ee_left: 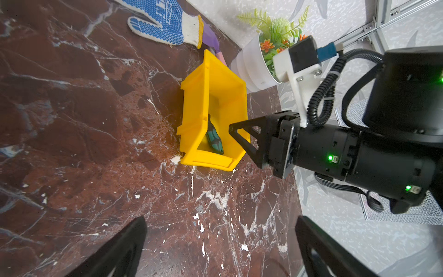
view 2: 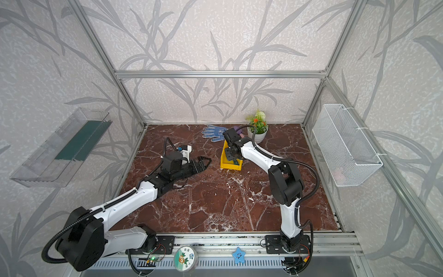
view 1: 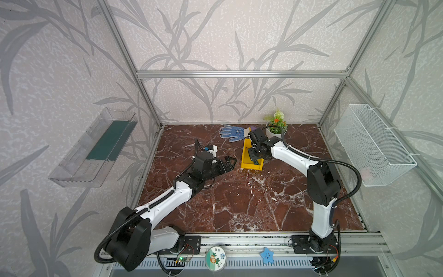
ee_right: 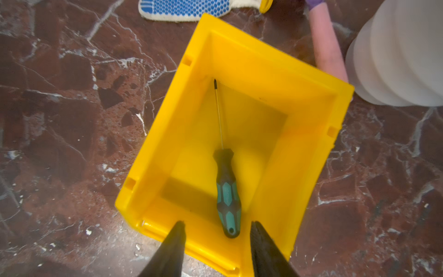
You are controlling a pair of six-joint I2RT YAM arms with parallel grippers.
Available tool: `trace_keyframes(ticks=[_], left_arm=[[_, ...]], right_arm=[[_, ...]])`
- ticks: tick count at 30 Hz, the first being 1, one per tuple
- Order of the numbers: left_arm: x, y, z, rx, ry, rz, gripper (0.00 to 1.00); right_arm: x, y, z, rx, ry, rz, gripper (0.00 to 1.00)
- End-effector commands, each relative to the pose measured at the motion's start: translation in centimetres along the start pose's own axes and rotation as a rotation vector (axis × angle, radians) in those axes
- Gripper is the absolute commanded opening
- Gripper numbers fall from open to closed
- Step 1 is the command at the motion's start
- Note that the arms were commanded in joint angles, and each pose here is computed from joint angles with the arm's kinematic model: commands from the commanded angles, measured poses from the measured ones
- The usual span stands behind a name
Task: Put the screwdriver in the bin
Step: Place the screwdriver into the bin.
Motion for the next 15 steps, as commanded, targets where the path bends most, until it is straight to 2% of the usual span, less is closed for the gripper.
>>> trace_keyframes(ticks=[1,3,6,10,12,15], left_arm=[[-2.8,-1.0,-1.6,-0.035,-0.104,0.045,0.99],[-4.1,-1.2,-2.2,-0.05,-0.151,0.055,0.99],[-6.6,-0.8,-3.3,-0.125,-0.24,0.103,0.99],[-10.0,2.5,-5.6,-0.335,-0.426,0.158,0.99],[-11.2,4.8,-6.8,-0.432,-0.511,0.162,0.99],[-12.6,8.8,-9.1,-0.597,-0.625,0.154,0.99]], right_arm=[[-2.4,-0.2,-5.4,-0.025,-0.124,-0.007,0.52],[-2.9,-0.8,-7.7,-0.013,-0.188,-0.004,0.57],[-3.4,-2.9,-11.8,0.023,-0.315,0.024,0.75],[-2.2,-7.7,-15.3,0.115,-0.489,0.117,0.96],[-0.9,-10.5,-16.0,0.168,-0.562,0.187,0.99],[2.8,-15.8,-15.9,0.276,-0.588,0.347,0.99]])
Point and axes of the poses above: each gripper's point midway between its finger pads, its own z axis out along the fingers, its own y axis along the line the jaws close on, x = y × z, the point moved 1 cm from there along -z, back along the fingers, and after that the axes turned 5 degrees about -z, right-handed, at the moved point
